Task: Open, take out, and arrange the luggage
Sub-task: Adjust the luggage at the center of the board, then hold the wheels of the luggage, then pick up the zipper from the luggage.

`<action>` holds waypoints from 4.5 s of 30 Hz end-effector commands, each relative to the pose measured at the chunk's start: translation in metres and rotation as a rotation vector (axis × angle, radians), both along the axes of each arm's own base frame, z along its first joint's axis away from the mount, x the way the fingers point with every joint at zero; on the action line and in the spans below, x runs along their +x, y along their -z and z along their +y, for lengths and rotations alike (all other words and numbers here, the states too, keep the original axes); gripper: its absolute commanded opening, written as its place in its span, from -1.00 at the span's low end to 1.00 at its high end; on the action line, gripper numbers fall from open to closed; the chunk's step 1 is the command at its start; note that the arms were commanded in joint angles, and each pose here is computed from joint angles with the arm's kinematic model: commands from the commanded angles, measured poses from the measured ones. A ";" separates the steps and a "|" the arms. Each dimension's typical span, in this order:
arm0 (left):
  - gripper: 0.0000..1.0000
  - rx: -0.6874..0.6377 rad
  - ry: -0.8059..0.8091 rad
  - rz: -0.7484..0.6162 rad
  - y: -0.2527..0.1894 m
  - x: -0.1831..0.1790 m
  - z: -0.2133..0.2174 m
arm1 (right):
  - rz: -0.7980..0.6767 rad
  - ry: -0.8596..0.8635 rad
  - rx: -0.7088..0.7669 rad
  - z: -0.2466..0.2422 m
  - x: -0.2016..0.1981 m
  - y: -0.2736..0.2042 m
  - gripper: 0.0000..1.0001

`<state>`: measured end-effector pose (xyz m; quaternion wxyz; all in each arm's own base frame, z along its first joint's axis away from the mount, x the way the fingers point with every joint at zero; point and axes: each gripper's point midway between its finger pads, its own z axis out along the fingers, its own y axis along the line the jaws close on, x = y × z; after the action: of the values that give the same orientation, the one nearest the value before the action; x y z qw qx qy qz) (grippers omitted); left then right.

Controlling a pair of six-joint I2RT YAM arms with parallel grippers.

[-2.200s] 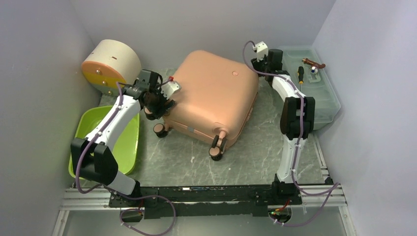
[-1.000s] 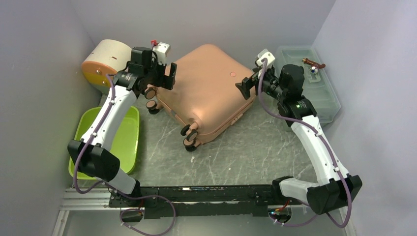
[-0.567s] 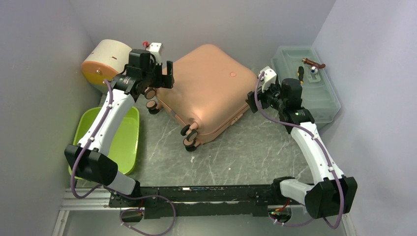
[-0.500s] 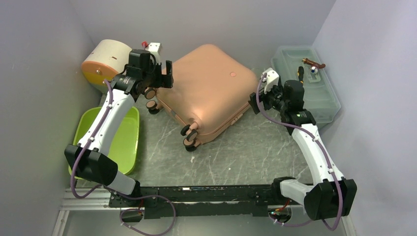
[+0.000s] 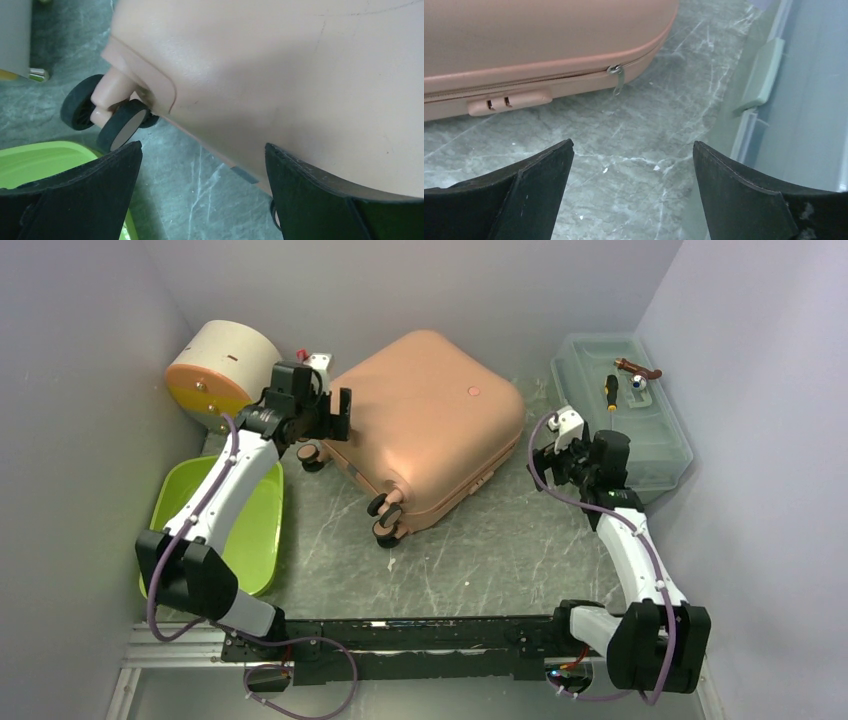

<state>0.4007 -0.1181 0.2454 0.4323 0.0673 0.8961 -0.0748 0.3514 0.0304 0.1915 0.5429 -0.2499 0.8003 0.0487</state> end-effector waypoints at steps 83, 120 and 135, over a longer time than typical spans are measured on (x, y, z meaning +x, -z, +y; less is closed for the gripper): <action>0.99 0.119 1.101 0.049 0.021 -0.161 -0.175 | 0.002 0.233 0.006 -0.048 0.119 0.038 -0.35; -1.00 0.278 0.882 0.076 0.056 -0.153 -0.072 | -0.066 -0.280 0.114 0.016 0.067 0.040 -0.01; -1.00 0.237 0.823 0.039 0.055 -0.164 -0.026 | 0.065 -0.481 0.221 0.071 0.048 0.051 -0.03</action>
<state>0.2511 -0.1689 0.2070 0.3744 0.4648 0.7862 -0.1604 0.3961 0.0871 0.1278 0.5091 -0.3482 0.7463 0.2502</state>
